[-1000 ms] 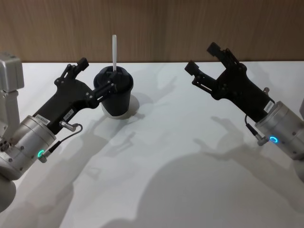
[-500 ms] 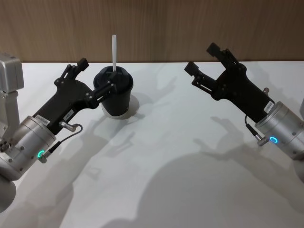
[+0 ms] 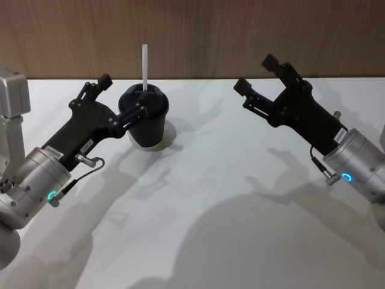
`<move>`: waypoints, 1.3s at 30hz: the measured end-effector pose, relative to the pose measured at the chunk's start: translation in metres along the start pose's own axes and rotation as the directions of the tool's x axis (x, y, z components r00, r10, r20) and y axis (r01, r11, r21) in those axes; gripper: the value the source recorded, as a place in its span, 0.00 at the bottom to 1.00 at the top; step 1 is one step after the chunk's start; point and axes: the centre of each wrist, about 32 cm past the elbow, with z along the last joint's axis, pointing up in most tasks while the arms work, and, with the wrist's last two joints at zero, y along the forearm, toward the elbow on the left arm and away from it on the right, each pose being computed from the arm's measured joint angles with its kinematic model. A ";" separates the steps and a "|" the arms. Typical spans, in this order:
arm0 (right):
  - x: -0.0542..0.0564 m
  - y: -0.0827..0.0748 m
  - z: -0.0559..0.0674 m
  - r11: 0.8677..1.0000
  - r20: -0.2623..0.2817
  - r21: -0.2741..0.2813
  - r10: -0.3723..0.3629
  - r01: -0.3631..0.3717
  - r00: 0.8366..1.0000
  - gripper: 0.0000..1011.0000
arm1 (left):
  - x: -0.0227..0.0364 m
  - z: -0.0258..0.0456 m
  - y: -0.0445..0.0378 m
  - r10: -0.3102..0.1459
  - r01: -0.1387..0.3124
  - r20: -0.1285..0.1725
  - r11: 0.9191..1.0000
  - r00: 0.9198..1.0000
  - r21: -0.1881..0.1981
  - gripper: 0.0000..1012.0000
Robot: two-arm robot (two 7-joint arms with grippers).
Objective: Pick up the straw with one hand, pass it to the other hand, and insert it into the cup.
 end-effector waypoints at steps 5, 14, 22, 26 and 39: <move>0.000 0.000 0.000 1.000 0.000 0.000 0.000 0.000 1.000 0.99 | 0.0000 0.0000 0.0000 0.000 0.000 0.000 1.000 1.000 0.000 0.99; 0.000 0.000 0.000 1.000 0.000 0.000 0.000 0.000 1.000 0.99 | 0.0000 0.0000 0.0000 0.000 0.000 0.000 1.000 1.000 0.000 0.99; 0.000 0.000 0.000 1.000 0.000 0.000 0.000 0.000 1.000 0.99 | 0.0000 0.0000 0.0000 0.000 0.000 0.000 1.000 1.000 0.000 0.99; 0.000 0.000 0.000 1.000 0.000 0.000 0.000 0.000 1.000 0.99 | 0.0000 0.0000 0.0000 0.000 0.000 0.000 1.000 1.000 0.000 0.99; 0.000 0.000 0.000 1.000 0.000 0.000 0.000 0.000 1.000 0.99 | 0.0000 0.0000 0.0000 0.000 0.000 0.000 1.000 1.000 0.000 0.99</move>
